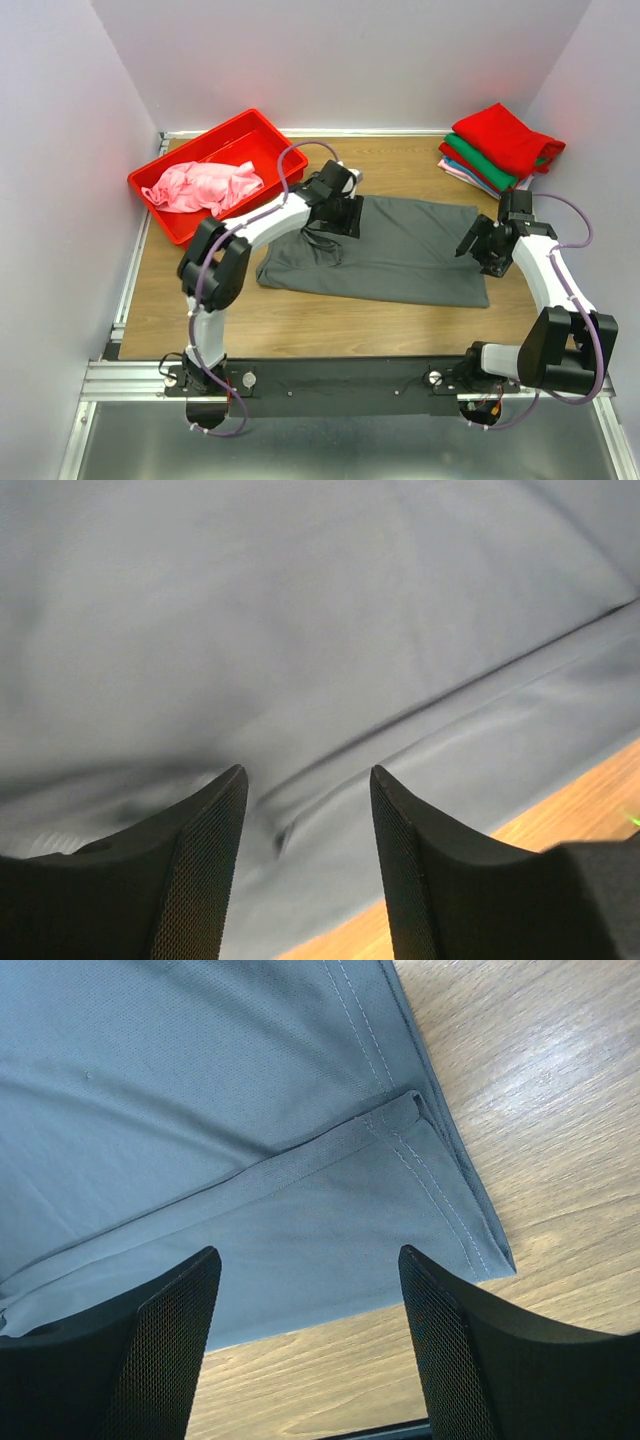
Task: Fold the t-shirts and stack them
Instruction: Fold the tshirt
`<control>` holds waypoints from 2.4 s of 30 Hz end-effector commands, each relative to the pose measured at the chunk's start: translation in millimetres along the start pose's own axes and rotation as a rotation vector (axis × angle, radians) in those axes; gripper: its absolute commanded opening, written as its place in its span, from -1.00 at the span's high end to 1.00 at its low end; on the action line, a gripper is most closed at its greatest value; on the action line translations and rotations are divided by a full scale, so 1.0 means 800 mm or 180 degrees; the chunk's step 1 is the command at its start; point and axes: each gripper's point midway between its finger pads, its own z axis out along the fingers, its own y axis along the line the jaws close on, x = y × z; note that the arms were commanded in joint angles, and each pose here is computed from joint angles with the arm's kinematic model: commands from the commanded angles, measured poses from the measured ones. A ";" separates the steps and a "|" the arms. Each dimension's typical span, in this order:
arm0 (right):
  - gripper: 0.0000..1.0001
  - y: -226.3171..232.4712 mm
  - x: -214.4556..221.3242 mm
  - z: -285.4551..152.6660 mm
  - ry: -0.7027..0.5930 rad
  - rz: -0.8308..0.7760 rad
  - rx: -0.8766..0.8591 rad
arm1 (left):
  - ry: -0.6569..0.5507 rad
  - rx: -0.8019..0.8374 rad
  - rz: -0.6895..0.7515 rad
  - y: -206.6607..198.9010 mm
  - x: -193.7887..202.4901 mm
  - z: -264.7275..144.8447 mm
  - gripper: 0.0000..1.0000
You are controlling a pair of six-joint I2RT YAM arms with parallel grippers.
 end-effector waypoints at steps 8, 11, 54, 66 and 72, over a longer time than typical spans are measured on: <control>-0.57 0.000 0.008 0.001 0.0081 -0.0053 -0.0049 | -0.0516 -0.0437 -0.0513 0.055 0.042 -0.106 -0.37; -0.57 0.000 0.010 0.001 0.0098 -0.0038 -0.0062 | -0.0387 -0.0419 -0.0628 0.073 0.064 -0.093 -0.38; -0.57 0.005 0.001 -0.009 0.0010 -0.0060 -0.0105 | -0.0601 0.0053 -0.0361 0.054 -0.037 -0.008 -0.40; -0.57 0.032 -0.035 0.020 0.0108 -0.0343 -0.0284 | -0.0597 -0.0294 -0.0551 0.086 0.009 -0.036 -0.44; -0.57 0.030 -0.018 0.065 0.0380 -0.0283 -0.0257 | -0.0515 -0.0276 -0.0755 0.094 0.051 -0.027 -0.44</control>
